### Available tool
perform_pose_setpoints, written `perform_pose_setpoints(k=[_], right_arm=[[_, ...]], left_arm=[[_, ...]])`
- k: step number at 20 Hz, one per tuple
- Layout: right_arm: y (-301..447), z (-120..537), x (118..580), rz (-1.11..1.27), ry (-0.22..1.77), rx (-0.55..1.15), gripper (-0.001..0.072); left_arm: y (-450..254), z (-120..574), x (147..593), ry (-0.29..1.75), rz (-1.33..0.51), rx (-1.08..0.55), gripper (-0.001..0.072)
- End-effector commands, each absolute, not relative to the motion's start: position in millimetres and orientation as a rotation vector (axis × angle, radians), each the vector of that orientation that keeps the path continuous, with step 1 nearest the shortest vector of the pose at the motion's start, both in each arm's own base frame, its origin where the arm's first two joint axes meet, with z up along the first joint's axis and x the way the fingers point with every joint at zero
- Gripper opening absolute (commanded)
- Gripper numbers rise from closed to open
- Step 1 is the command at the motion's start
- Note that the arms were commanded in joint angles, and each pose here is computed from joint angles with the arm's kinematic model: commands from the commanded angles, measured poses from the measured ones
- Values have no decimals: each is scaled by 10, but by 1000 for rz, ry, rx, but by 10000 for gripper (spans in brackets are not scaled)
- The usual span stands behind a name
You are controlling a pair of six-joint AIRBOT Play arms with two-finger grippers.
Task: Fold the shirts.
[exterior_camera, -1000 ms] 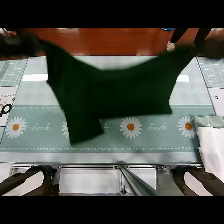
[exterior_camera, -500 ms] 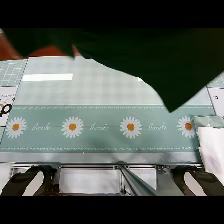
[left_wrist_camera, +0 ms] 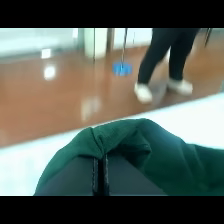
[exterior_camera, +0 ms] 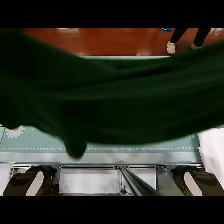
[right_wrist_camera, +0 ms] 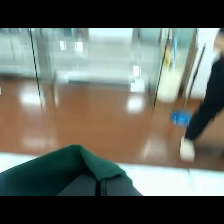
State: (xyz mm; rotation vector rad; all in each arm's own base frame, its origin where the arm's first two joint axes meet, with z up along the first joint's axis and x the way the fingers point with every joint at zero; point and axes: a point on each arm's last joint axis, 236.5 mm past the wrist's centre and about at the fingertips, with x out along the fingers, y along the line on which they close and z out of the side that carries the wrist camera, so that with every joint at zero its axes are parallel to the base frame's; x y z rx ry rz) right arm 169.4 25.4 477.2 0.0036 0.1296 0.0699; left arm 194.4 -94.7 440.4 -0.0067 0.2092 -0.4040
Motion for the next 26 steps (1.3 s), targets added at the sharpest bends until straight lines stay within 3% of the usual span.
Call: perform_pose_setpoints(k=[1, 8, 14, 17, 18, 19, 20, 21, 23, 26], right_arm=[[218, 4114, 1842, 61, 320, 58, 20], [91, 2227, 3185, 79, 750, 143, 20], [350, 868, 4777, 221, 887, 372, 20], [419, 284, 5283, 253, 967, 443, 20], [469, 137, 5406, 267, 989, 490, 54], [524, 37, 5487, 276, 1008, 544, 250], [552, -33, 5531, 285, 1028, 582, 423], [537, -46, 5523, 295, 1049, 590, 414], [337, 88, 5384, 306, 1093, 573, 413], [-299, 324, 4816, 254, 1214, 543, 406]], left_arm=[[-920, 3814, 1990, 427, -402, -54, 18], [-737, 1750, 3004, 848, -325, -295, 19], [-422, 607, 4401, 777, -122, -562, 19], [-338, 229, 4929, 796, -72, -633, 19], [-354, 101, 5041, 830, -77, -640, 23], [-402, -6, 5107, 873, -96, -645, 117], [-454, -80, 5130, 918, -119, -648, 321], [-493, -104, 5118, 963, -148, -650, 508], [-332, -27, 4956, 1062, -198, -589, 499], [309, 128, 4498, 1168, -162, -507, 499]])
